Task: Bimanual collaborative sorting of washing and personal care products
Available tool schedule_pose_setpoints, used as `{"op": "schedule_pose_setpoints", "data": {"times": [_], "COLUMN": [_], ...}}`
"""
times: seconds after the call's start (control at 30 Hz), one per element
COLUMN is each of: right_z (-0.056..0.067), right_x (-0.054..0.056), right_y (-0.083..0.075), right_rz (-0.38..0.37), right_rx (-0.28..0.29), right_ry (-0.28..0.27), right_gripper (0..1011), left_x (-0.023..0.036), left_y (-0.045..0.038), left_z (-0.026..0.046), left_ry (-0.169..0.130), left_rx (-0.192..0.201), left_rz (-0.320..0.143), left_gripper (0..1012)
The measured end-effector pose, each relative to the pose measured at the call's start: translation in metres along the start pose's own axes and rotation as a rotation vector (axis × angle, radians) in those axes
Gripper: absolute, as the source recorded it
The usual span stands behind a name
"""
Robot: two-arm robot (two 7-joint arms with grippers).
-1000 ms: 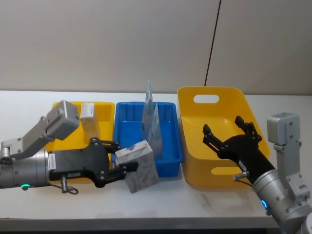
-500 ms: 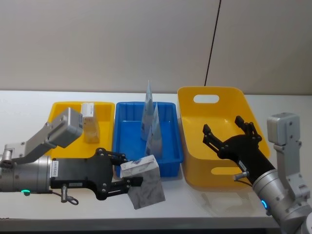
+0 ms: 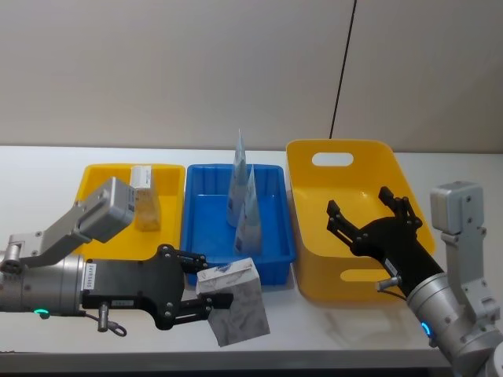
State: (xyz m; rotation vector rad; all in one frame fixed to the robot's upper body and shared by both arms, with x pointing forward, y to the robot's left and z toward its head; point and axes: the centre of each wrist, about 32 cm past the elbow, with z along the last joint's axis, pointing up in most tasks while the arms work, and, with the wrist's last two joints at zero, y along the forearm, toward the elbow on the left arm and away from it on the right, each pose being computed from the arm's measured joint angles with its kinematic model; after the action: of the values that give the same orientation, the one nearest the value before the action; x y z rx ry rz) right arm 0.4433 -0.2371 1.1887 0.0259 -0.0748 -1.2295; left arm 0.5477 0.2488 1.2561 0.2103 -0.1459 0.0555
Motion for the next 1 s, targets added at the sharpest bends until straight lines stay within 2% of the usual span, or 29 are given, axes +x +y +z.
{"op": "schedule_pose_setpoints", "data": {"times": [0.43,0.77,1.0], "right_z": [0.000,0.002,0.005], "right_x": [0.001,0.009,0.019], "right_y": [0.000,-0.001,-0.003], "right_rz": [0.017,0.112,0.208], "right_rx": [0.000,0.004,0.003], "right_ry": [-0.004,-0.007,-0.003], "right_gripper": [1000,1000,1000], "left_x": [-0.0002,-0.0003,-0.0004], "left_y": [-0.0006,-0.0006,-0.0008], "left_z": [0.0001,0.0001,0.0000], "left_ry": [0.002,0.003,0.003], "left_rx": [-0.001,-0.001,-0.001], "left_rz": [-0.012,-0.015,-0.017], "left_gripper": [370,370,370]}}
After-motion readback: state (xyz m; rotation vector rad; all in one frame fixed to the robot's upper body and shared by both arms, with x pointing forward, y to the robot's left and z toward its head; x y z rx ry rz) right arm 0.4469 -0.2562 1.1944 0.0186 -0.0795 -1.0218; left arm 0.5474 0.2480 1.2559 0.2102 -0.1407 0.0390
